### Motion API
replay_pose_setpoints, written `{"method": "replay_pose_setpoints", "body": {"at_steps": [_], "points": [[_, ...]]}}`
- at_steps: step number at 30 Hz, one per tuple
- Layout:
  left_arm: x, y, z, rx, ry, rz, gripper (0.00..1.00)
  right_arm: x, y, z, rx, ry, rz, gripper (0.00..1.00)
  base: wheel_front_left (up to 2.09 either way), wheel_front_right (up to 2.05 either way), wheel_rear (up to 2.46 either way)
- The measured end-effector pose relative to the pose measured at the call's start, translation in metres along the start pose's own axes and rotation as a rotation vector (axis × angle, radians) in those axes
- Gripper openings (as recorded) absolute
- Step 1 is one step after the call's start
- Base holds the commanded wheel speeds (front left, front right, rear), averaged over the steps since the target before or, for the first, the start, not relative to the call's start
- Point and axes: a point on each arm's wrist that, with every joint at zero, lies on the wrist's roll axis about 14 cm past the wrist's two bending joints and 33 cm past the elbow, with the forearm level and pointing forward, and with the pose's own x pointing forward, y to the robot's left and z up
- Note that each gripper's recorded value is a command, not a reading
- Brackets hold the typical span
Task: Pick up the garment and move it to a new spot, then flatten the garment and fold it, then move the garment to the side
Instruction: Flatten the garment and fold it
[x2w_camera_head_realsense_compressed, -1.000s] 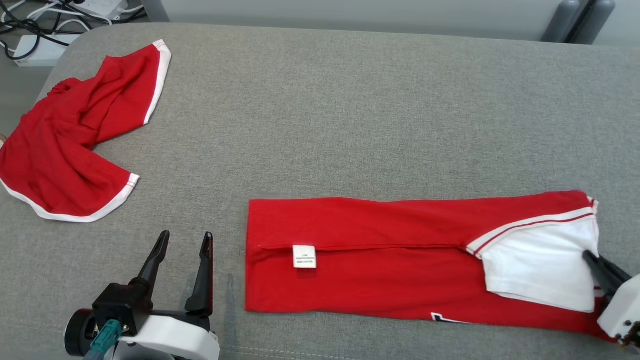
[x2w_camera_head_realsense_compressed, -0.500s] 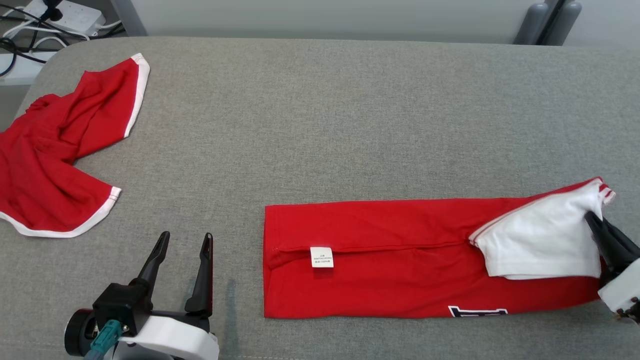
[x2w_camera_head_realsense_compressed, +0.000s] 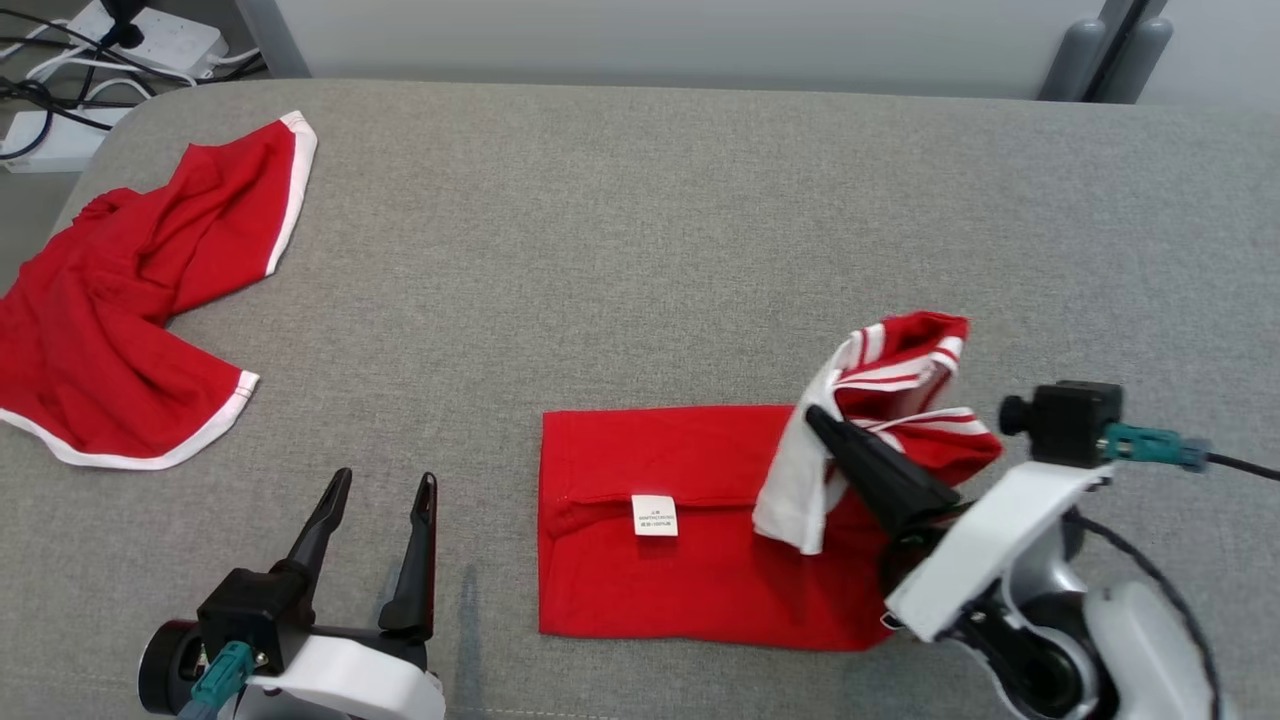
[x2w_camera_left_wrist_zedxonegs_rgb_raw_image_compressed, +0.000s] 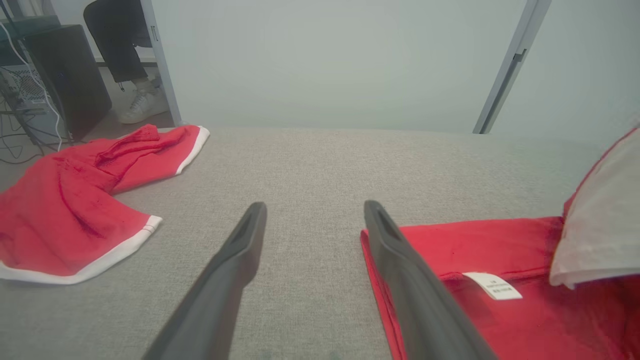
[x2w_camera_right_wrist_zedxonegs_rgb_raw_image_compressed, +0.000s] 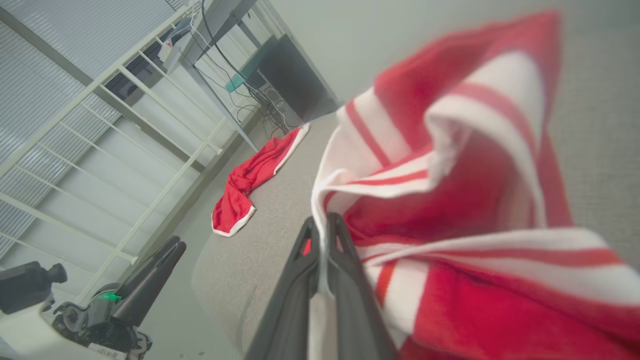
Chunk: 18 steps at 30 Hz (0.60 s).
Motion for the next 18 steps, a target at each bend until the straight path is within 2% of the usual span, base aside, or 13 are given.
{"method": "replay_pose_setpoints", "body": {"at_steps": [10,18], "points": [[-0.001,0.008,0.0,-0.006,-0.002,0.022,1.0,0.049,0.032,-0.077,-0.017,0.19,0.091,0.0,0.0,0.0,0.0],[-0.004,0.014,-0.006,-0.015,0.014,0.049,1.0,0.07,0.049,-0.095,-0.005,0.218,0.157,0.0,0.0,0.0,0.0]]}}
